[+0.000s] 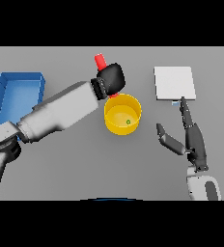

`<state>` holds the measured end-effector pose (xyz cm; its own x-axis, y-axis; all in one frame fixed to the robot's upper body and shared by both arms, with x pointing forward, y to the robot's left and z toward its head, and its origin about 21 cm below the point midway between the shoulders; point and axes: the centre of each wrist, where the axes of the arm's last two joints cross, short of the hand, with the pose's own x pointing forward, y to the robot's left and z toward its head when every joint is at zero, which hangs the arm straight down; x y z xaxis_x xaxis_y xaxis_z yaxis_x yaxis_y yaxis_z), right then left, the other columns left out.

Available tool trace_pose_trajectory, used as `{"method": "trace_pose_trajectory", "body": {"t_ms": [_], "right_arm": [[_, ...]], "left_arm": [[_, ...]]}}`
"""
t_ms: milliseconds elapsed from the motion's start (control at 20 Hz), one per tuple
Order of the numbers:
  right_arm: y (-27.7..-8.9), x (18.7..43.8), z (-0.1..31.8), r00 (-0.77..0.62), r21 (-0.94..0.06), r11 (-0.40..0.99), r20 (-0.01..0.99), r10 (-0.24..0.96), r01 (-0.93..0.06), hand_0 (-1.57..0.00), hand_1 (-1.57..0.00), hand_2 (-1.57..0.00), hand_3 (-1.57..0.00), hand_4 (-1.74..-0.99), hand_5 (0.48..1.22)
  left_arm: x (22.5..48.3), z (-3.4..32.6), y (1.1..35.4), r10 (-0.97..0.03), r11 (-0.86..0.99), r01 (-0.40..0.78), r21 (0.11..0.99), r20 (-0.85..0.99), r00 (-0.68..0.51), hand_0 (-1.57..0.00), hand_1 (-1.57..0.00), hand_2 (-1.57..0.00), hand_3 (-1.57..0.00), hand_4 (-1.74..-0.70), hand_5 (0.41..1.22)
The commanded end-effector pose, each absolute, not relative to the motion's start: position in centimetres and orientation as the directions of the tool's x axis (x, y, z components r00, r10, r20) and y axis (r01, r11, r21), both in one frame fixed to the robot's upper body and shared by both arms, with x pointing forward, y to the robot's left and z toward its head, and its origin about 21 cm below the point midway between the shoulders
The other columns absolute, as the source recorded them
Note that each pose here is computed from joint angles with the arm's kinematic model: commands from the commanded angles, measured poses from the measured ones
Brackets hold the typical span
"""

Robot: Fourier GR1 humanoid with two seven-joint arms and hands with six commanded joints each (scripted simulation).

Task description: Pick up the red beaker and tilt it to pour out 1 green nut into yellow bowl. Pick up the yellow bowl and place it on the metallic measuring scale.

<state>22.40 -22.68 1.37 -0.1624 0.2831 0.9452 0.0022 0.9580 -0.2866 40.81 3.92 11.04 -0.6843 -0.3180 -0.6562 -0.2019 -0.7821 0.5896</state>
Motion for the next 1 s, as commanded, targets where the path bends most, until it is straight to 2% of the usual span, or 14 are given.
{"method": "trace_pose_trajectory", "body": {"t_ms": [0,250,600,750,850,900,950], "right_arm": [[-22.6,22.4,1.3,-0.161,-0.285,0.959,0.946,0.281,-0.005,0.00,0.00,0.00,0.00,-1.167,0.626],[-22.5,22.5,1.4,-0.162,-0.308,0.952,0.939,0.304,0.004,0.00,0.00,0.00,0.00,-1.157,0.629],[-22.7,22.4,1.2,-0.163,-0.301,0.954,0.940,0.299,0.016,0.00,0.00,0.00,0.00,-1.154,0.635],[-22.3,22.7,1.1,-0.171,-0.281,0.960,0.945,0.279,0.007,0.00,0.00,0.00,0.00,-1.157,0.638],[-22.4,22.5,0.9,-0.187,-0.281,0.960,0.943,0.275,-0.010,0.00,0.00,0.00,0.00,-1.150,0.649],[-22.5,22.3,1.1,-0.199,-0.289,0.957,0.939,0.282,-0.007,0.00,0.00,0.00,0.00,-1.154,0.654],[-22.8,22.2,1.0,-0.198,-0.297,0.955,0.936,0.291,-0.001,0.00,0.00,0.00,0.00,-1.156,0.659]], "left_arm": [[40.7,11.0,3.4,-0.279,-0.797,-0.237,0.555,-0.687,-0.671,-1.57,-1.57,-1.57,-1.57,-1.73,1.221],[40.4,10.9,1.9,-0.131,-0.836,-0.343,0.429,-0.762,-0.634,-1.57,-1.57,-1.57,-1.57,-1.73,1.221],[39.8,11.6,-0.2,0.003,-0.848,-0.434,0.305,-0.815,-0.579,-1.57,-1.57,-1.57,-1.57,-1.72,1.221],[41.2,15.3,-0.4,0.019,-0.851,-0.452,0.267,-0.845,-0.535,-1.57,-1.57,-1.57,-1.57,-1.72,1.221],[42.2,18.3,0.1,0.024,-0.856,-0.467,0.222,-0.885,-0.465,-1.57,-1.57,-1.57,-1.57,-1.72,1.221],[42.7,19.7,0.3,-0.010,-0.858,-0.456,0.237,-0.894,-0.448,-1.57,-1.57,-1.57,-1.57,-1.73,1.221],[43.3,21.5,0.8,-0.059,-0.853,-0.446,0.271,-0.900,-0.432,-1.57,-1.57,-1.57,-1.37,-1.73,1.221]]}}
